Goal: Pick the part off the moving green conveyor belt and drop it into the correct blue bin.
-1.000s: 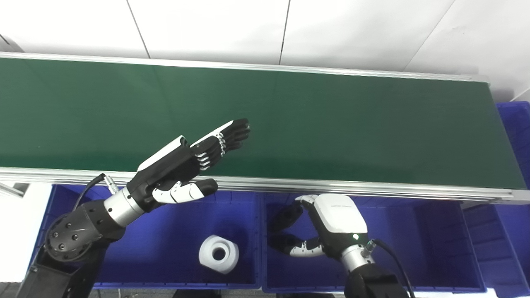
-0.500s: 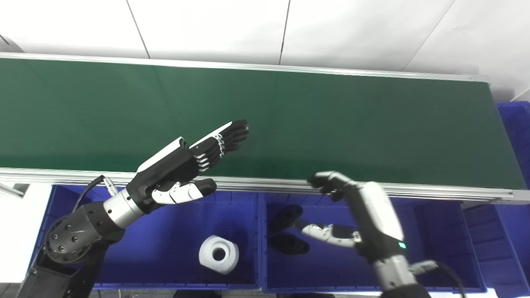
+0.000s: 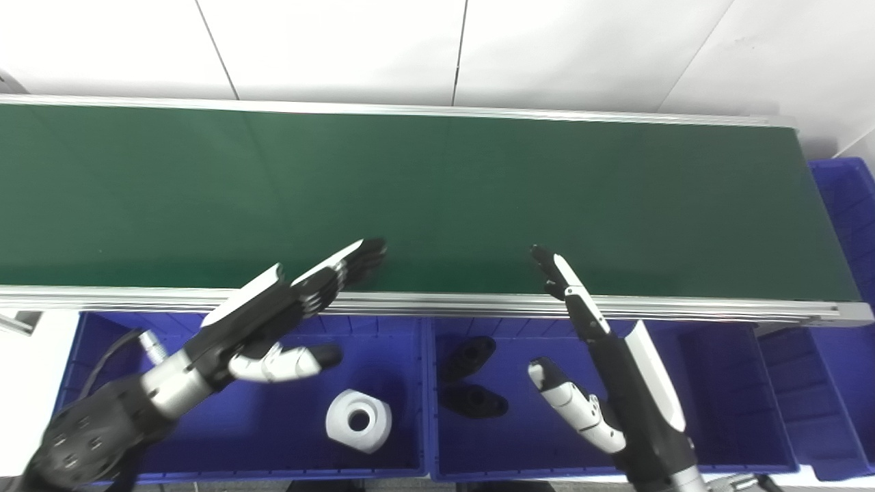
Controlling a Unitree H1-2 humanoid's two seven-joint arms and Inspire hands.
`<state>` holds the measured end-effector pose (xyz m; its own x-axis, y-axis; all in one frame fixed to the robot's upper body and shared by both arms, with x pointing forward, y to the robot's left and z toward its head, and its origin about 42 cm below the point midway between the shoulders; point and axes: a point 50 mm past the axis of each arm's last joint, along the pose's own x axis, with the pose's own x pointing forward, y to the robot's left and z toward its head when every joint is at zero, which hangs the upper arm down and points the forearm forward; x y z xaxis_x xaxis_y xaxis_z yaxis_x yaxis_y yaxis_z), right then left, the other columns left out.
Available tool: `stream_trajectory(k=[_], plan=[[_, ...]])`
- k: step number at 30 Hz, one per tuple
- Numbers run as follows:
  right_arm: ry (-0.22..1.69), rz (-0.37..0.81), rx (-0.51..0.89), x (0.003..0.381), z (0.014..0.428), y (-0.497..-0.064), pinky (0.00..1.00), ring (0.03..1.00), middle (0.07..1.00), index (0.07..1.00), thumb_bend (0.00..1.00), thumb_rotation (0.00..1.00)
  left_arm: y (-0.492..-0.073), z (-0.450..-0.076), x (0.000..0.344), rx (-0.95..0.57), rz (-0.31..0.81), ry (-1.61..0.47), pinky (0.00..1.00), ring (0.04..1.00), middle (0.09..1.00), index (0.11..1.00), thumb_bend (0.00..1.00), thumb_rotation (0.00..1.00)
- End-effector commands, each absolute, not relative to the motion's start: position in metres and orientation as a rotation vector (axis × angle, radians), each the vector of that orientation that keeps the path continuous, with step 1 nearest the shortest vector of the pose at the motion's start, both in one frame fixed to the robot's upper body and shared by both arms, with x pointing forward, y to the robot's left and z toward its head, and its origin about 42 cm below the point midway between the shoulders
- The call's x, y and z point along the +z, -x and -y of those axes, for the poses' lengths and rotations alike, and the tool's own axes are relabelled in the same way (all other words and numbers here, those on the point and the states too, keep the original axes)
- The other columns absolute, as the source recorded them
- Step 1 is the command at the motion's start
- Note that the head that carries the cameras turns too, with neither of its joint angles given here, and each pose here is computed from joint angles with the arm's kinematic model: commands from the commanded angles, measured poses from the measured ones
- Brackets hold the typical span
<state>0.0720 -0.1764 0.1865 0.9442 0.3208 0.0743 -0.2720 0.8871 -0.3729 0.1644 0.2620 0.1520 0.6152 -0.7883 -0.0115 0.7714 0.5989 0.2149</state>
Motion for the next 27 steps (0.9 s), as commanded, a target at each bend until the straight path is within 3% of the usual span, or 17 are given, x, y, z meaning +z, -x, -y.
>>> stream_trajectory(k=[1, 4, 27], plan=[[0.326, 0.201, 0.303, 0.194, 0.172, -0.068, 0.95, 0.979, 0.985, 0.965, 0.5, 1.0, -0.156, -0.266, 0.164, -0.919, 0.118, -0.219, 1.0, 1.0, 1.0, 1.0, 0.4, 0.55], [0.295, 0.184, 0.32, 0.189, 0.168, -0.069, 0.96, 0.988, 0.994, 0.97, 0.51, 0.99, -0.143, -0.269, 0.168, -0.925, 0.084, -0.217, 1.0, 1.0, 1.0, 1.0, 0.45, 0.58], [0.304, 0.161, 0.392, 0.188, 0.159, -0.072, 0.96, 1.0, 1.0, 1.0, 0.49, 1.0, -0.138, -0.261, 0.174, -0.924, 0.077, -0.213, 1.0, 1.0, 1.0, 1.0, 0.44, 0.61]])
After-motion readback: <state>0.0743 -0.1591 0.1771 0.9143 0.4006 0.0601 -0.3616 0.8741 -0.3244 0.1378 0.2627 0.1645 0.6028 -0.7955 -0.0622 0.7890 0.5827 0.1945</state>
